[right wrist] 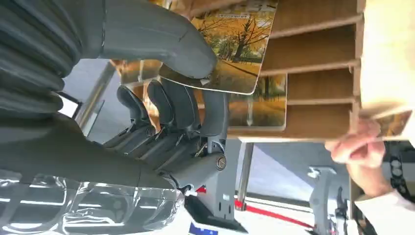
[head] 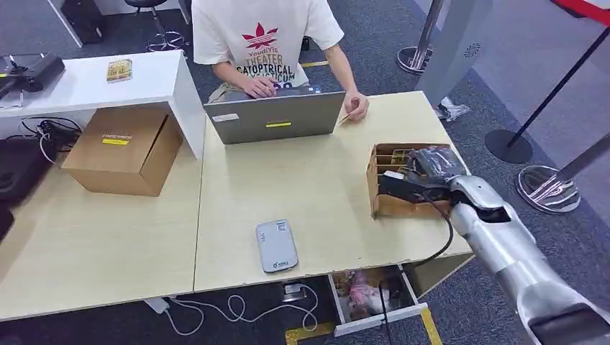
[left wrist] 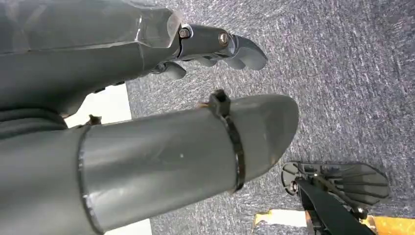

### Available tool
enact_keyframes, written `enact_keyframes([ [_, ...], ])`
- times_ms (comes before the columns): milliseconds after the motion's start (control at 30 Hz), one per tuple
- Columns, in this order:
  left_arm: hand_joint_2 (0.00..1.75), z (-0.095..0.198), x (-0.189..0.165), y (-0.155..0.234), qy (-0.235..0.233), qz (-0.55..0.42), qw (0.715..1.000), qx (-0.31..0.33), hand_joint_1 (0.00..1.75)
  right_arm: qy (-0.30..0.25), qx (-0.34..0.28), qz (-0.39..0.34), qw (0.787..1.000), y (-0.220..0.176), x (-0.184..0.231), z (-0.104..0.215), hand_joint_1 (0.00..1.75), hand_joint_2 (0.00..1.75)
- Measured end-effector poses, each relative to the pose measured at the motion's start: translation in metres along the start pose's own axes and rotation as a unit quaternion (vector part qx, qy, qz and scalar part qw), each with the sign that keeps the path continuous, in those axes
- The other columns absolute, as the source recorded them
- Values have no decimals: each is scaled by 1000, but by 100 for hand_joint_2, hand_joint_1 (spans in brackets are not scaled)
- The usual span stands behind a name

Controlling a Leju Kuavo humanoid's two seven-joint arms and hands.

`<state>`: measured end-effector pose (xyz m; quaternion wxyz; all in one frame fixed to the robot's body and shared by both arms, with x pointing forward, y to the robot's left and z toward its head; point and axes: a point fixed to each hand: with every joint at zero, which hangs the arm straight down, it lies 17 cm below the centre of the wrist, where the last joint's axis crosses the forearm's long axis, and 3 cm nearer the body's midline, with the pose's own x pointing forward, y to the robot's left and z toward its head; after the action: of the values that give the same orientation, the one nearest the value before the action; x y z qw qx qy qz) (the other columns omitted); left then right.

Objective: Pass the card to the sensor for recognition and then transmit it.

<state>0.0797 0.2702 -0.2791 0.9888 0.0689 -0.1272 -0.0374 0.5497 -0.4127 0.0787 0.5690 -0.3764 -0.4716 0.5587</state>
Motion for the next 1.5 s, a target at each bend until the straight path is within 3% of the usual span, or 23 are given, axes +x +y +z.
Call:
enact_keyframes([
  [633, 0, 1, 1, -6, 2, 8, 1000, -2, 0, -36, -69, 15, 997, -98, 44, -25, 154, 175],
  [1300, 0, 1, 3, -8, 2, 5, 1000, -2, 0, -80, -105, 28, 991, -186, 140, -59, 159, 175],
  [1467, 0, 1, 2, -8, 4, 5, 1000, -2, 0, -82, -102, 30, 991, -196, 160, -64, 166, 175],
  [1500, 0, 1, 2, -7, 5, 4, 1000, -2, 0, -81, -99, 30, 991, -196, 162, -65, 161, 175],
])
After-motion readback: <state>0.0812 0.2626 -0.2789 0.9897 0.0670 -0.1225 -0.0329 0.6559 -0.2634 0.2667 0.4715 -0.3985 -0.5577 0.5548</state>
